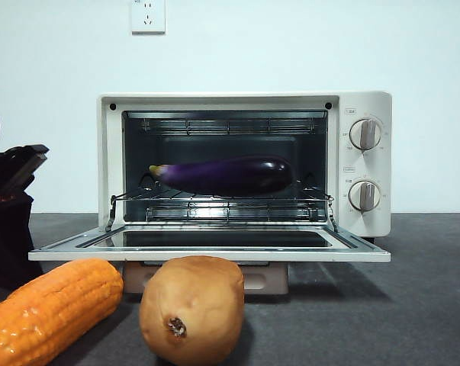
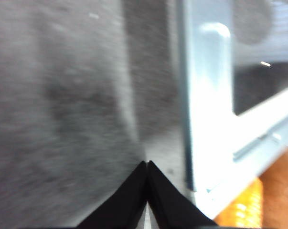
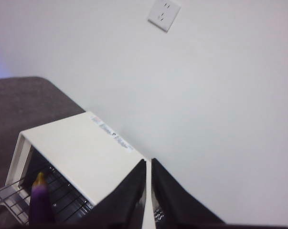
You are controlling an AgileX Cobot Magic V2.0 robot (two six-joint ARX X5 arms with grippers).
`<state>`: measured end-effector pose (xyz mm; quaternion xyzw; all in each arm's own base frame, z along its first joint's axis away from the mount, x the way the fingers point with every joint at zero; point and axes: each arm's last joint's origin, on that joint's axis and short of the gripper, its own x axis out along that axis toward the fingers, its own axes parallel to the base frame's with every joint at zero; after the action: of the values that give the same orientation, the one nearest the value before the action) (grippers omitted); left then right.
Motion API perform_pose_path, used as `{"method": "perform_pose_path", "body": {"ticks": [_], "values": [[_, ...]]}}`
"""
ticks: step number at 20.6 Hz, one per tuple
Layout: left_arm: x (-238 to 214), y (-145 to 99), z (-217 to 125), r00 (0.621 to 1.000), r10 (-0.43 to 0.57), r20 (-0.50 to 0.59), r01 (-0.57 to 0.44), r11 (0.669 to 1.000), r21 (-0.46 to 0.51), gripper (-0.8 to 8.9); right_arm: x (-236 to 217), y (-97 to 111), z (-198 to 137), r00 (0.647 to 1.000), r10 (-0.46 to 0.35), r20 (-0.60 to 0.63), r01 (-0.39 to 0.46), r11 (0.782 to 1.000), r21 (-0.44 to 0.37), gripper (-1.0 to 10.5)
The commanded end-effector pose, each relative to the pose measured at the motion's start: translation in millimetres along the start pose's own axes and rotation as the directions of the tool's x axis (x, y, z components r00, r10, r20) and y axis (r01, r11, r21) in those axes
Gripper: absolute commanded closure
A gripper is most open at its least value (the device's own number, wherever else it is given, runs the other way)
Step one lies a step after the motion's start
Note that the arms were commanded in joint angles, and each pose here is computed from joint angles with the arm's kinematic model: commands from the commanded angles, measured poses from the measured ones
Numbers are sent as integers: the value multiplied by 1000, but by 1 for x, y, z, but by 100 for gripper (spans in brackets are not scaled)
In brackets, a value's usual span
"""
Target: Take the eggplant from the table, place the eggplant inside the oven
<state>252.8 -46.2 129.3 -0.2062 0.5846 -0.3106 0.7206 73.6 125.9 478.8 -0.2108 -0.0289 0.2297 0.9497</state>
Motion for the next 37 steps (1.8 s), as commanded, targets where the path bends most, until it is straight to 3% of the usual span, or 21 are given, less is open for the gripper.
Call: {"method": "perform_pose_path", "body": {"ticks": [1, 8, 13, 16, 24, 35, 37], "values": [[5, 5, 3, 994, -109, -5, 109, 993, 36, 810, -6, -6, 5, 1000, -1, 28, 0, 999, 36, 941], [1, 11, 7, 968, -248, 41, 245, 968, 54, 810, -16, -13, 4, 999, -5, 37, 3, 999, 49, 941], [-6, 12, 11, 922, -379, 74, 374, 924, 76, 810, -15, -12, 1, 1000, 4, 17, -5, 999, 49, 941], [-12, 13, 16, 908, -409, 93, 404, 912, 74, 810, -15, -12, 0, 1000, 9, 4, -10, 999, 44, 941], [-36, 9, 47, 898, -405, 173, 396, 914, 85, 810, -15, -10, -5, 999, 28, -35, -26, 998, 54, 941], [-73, -32, 102, 871, -431, 235, 378, 895, 238, 810, -16, -6, -15, 991, 61, -116, -52, 995, 81, 941], [-82, -40, 106, 877, -399, 266, 335, 907, 256, 809, -15, -4, -17, 988, 68, -140, -56, 995, 84, 941]]}}
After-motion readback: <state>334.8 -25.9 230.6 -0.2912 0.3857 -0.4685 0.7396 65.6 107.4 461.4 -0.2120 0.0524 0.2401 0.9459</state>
